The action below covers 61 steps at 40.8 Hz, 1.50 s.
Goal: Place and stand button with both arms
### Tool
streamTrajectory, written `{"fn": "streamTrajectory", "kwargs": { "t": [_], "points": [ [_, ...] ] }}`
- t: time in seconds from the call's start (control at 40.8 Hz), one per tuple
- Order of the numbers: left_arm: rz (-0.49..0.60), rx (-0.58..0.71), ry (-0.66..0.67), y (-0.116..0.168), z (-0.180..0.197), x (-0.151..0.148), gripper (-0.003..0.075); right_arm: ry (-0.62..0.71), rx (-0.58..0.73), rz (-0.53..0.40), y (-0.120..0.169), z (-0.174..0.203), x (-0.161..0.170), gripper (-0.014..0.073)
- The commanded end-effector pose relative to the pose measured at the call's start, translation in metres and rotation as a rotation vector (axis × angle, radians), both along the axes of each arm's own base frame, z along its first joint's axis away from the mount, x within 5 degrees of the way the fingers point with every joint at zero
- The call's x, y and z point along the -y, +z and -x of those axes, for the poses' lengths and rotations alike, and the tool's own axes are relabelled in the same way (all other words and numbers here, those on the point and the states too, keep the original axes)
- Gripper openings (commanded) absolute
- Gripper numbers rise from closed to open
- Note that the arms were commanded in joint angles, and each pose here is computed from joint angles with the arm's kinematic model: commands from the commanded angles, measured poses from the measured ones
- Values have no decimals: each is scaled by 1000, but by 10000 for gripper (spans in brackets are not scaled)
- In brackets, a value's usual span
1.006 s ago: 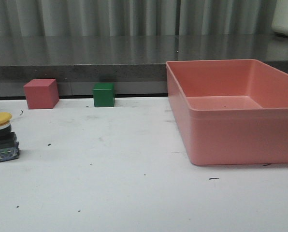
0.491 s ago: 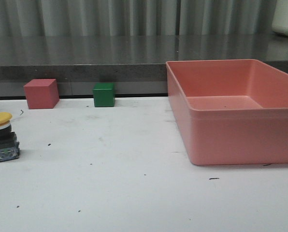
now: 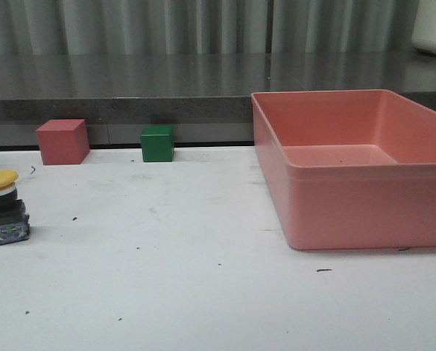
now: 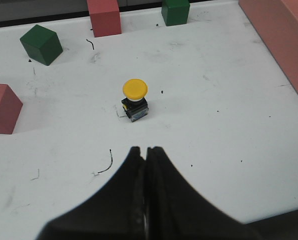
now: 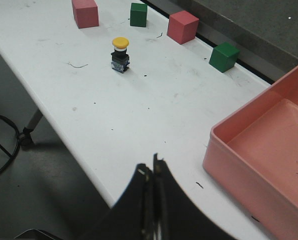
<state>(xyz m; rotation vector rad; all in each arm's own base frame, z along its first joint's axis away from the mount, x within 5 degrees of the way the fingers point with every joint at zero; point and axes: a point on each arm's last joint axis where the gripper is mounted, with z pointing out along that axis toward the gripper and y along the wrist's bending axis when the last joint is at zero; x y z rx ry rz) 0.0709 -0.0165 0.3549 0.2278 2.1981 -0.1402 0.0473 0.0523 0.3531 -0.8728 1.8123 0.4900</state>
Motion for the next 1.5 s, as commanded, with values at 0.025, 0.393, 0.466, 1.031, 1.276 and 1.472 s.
{"fn": "streamTrajectory", "kwargs": {
  "t": [0.025,0.393,0.466,1.031,1.276,1.472],
  "points": [
    [28,98,-3,16,-3,1,-20,-6,72,-53,13,-2,0,-118],
    [10,409,141,-22,16,-14,-20,-6,71,-52,13,-2,0,-118],
    [12,503,184,-43,18,-16,-20,-6,71,-52,13,-2,0,-118],
    [86,774,257,-143,17,-19,-20,-6,71,-52,13,-2,0,-118],
    [86,774,257,-143,16,-19,-20,-6,71,-52,13,-2,0,-118],
    [86,774,257,-143,16,-19,-20,-6,71,-52,13,-2,0,-118]
  ]
}}
